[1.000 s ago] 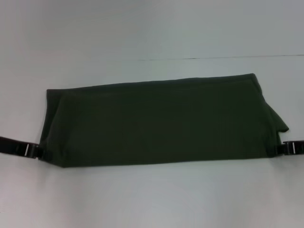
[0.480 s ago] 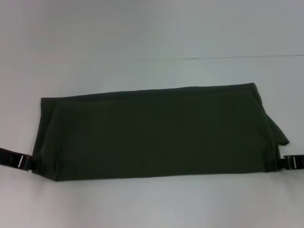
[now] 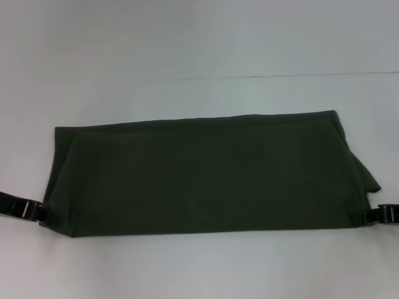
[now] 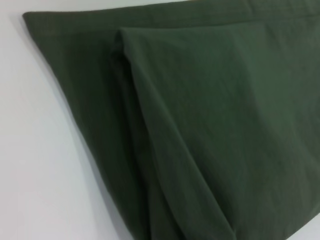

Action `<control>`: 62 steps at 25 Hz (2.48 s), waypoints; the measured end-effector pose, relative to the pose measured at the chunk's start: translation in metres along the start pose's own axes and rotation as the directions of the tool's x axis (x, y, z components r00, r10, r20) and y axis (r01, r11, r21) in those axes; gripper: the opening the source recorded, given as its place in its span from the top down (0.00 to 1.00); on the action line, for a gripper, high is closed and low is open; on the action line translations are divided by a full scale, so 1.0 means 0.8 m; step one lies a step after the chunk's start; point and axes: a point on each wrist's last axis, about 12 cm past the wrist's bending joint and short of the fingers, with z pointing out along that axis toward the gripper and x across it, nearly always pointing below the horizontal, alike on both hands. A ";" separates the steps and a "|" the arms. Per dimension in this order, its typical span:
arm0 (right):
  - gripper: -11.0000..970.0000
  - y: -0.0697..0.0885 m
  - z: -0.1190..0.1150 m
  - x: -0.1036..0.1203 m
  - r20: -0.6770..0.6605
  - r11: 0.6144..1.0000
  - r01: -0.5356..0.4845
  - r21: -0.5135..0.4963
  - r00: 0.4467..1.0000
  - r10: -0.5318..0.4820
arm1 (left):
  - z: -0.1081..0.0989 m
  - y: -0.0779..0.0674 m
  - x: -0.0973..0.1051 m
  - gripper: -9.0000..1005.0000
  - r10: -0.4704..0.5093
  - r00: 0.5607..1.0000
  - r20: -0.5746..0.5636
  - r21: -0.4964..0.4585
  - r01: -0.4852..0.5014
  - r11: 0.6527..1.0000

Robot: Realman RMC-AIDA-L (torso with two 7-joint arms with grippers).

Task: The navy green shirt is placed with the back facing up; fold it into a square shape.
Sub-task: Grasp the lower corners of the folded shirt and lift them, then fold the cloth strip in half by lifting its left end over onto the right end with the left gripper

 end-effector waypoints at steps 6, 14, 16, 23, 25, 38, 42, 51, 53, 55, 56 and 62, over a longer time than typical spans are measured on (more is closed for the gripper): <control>0.82 0.003 -0.001 -0.005 0.005 1.000 0.000 -0.012 1.000 0.000 | -0.001 0.004 0.000 0.94 -0.026 1.000 0.006 -0.031 0.026 0.999; 0.56 -0.001 -0.011 -0.016 0.072 1.000 -0.009 0.001 0.997 0.009 | -0.015 0.010 -0.007 0.56 -0.031 0.997 0.072 -0.050 0.035 0.998; 0.51 0.000 -0.016 -0.022 0.093 1.000 -0.004 0.001 0.996 0.004 | -0.020 0.009 -0.013 0.48 -0.022 0.995 0.098 -0.048 0.026 0.999; 0.31 0.013 -0.040 -0.049 0.132 0.999 0.016 -0.040 0.991 -0.011 | -0.025 0.001 -0.030 0.30 0.027 0.990 0.139 -0.027 -0.024 0.999; 0.26 0.018 -0.045 -0.055 0.137 0.999 0.024 -0.045 0.990 -0.018 | -0.025 -0.001 -0.032 0.26 0.037 0.989 0.142 -0.027 -0.033 0.999; 0.23 0.029 -0.050 -0.066 0.169 0.997 0.040 -0.058 0.985 -0.030 | -0.030 -0.004 -0.041 0.13 0.072 0.978 0.197 -0.008 -0.072 0.997; 0.24 0.030 -0.050 -0.068 0.177 0.997 0.043 -0.062 0.984 -0.032 | -0.030 -0.005 -0.043 0.13 0.079 0.975 0.209 -0.003 -0.080 0.997; 0.24 0.038 -0.050 -0.074 0.235 0.988 0.107 -0.107 0.969 -0.079 | -0.027 -0.007 -0.047 0.13 0.073 0.971 0.229 0.005 -0.076 0.997; 0.23 0.041 -0.051 -0.076 0.255 0.985 0.127 -0.120 0.963 -0.093 | -0.027 -0.006 -0.047 0.13 0.070 0.969 0.237 -0.002 -0.072 0.997; 0.23 0.043 -0.051 -0.077 0.268 0.982 0.141 -0.129 0.958 -0.102 | -0.026 -0.005 -0.047 0.13 0.066 0.967 0.248 -0.003 -0.067 0.998; 0.23 0.044 -0.051 -0.077 0.277 0.979 0.149 -0.137 0.955 -0.107 | -0.026 -0.005 -0.047 0.13 0.063 0.965 0.255 0.000 -0.065 0.998; 0.23 0.049 -0.044 -0.079 0.359 0.963 0.204 -0.177 0.924 -0.129 | -0.026 -0.006 -0.046 0.13 0.082 0.953 0.293 0.018 -0.091 0.996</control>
